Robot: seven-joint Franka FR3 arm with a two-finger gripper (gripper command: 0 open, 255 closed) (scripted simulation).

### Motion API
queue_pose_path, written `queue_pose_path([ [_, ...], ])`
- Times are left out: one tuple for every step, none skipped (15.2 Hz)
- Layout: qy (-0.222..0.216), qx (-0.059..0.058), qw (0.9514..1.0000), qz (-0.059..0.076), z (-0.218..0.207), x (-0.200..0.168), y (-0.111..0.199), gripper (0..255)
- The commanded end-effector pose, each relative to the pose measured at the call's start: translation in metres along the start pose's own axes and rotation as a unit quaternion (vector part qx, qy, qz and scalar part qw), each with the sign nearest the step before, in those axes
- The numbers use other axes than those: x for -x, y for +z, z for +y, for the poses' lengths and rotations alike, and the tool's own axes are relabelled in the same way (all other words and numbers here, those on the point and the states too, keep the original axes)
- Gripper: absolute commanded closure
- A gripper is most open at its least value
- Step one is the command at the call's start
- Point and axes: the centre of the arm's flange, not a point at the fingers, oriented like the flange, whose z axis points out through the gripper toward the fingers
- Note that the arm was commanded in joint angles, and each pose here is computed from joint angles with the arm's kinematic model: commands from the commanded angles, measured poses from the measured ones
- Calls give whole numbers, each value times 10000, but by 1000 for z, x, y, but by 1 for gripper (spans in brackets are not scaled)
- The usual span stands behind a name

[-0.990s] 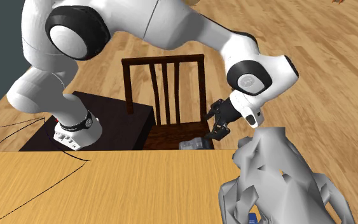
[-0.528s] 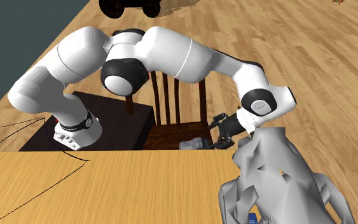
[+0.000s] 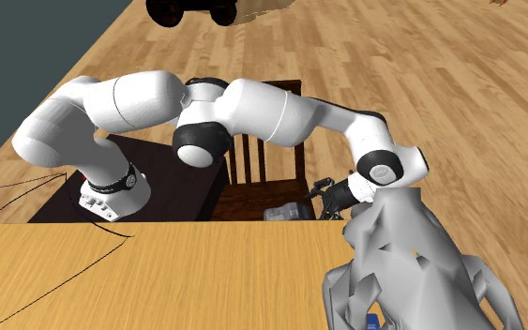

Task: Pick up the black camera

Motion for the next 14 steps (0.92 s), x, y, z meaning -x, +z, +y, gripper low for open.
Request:
queue_pose_path([
  [-1, 0, 10000, 1, 1, -10, 10, 0],
  [-1, 0, 10000, 1, 1, -10, 10, 0],
  [-1, 0, 10000, 1, 1, -10, 10, 0],
  [-1, 0, 10000, 1, 1, -10, 10, 255],
  [-1, 0, 10000, 1, 1, -10, 10, 255],
  [-1, 0, 10000, 1, 1, -10, 11, 255],
  [-1, 1, 10000, 1, 1, -10, 11, 255],
  [-1, 0, 10000, 1, 1, -10, 11, 255],
  [-1, 0, 10000, 1, 1, -10, 11, 255],
  [-1, 0, 10000, 1, 1, -10, 10, 255],
  [-1, 0, 10000, 1, 1, -10, 10, 255],
  [-1, 0, 10000, 1, 1, -10, 11, 255],
  [-1, 0, 10000, 1, 1, -10, 10, 255],
  [-1, 0, 10000, 1, 1, -6, 7, 255],
])
